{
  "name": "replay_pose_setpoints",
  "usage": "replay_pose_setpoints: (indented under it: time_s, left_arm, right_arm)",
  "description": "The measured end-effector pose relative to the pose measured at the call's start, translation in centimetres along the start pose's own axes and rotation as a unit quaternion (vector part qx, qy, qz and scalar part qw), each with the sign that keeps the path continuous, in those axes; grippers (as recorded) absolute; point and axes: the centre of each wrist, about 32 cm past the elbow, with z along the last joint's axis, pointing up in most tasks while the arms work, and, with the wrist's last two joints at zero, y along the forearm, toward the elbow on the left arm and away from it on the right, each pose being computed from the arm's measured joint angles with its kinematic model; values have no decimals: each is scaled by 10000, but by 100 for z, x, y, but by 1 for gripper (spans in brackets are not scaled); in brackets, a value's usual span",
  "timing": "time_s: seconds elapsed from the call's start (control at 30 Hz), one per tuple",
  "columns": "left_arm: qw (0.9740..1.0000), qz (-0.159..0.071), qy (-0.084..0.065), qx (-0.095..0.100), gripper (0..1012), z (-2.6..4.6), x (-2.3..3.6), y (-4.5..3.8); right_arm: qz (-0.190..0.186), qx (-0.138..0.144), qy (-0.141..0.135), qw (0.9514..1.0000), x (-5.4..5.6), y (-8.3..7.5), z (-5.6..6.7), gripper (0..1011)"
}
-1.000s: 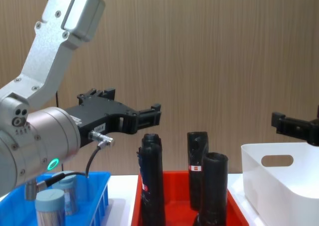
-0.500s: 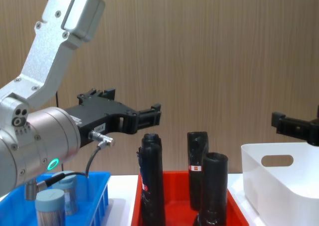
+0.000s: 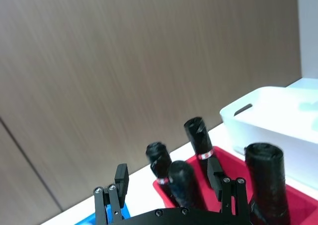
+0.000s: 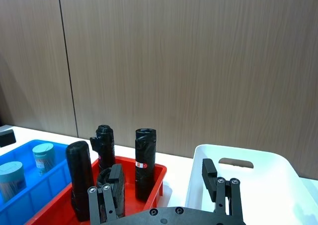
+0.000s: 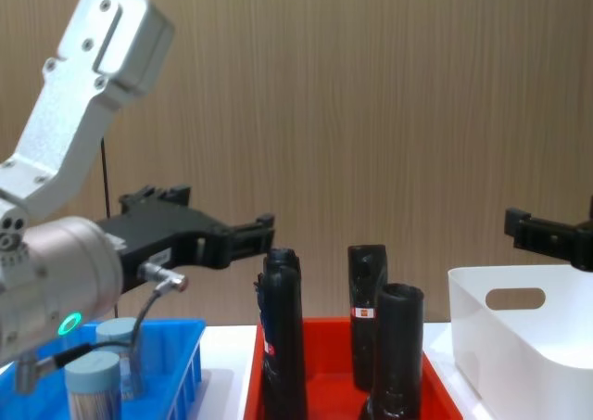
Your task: Pick the cotton swabs from the blue box and place them into the white box.
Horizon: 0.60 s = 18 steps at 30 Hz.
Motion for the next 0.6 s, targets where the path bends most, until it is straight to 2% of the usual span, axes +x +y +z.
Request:
replay_pose_setpoints:
  time_s: [0.33, 0.6]
  left_arm:
    - [9983, 401, 176, 391, 1004, -41, 52, 163]
    - [9938, 793, 397, 674, 1004, -62, 108, 277]
  right_arm:
    - [0, 0, 0, 10000, 0, 0, 0, 1002]
    - [0, 0, 0, 10000, 0, 0, 0, 1002]
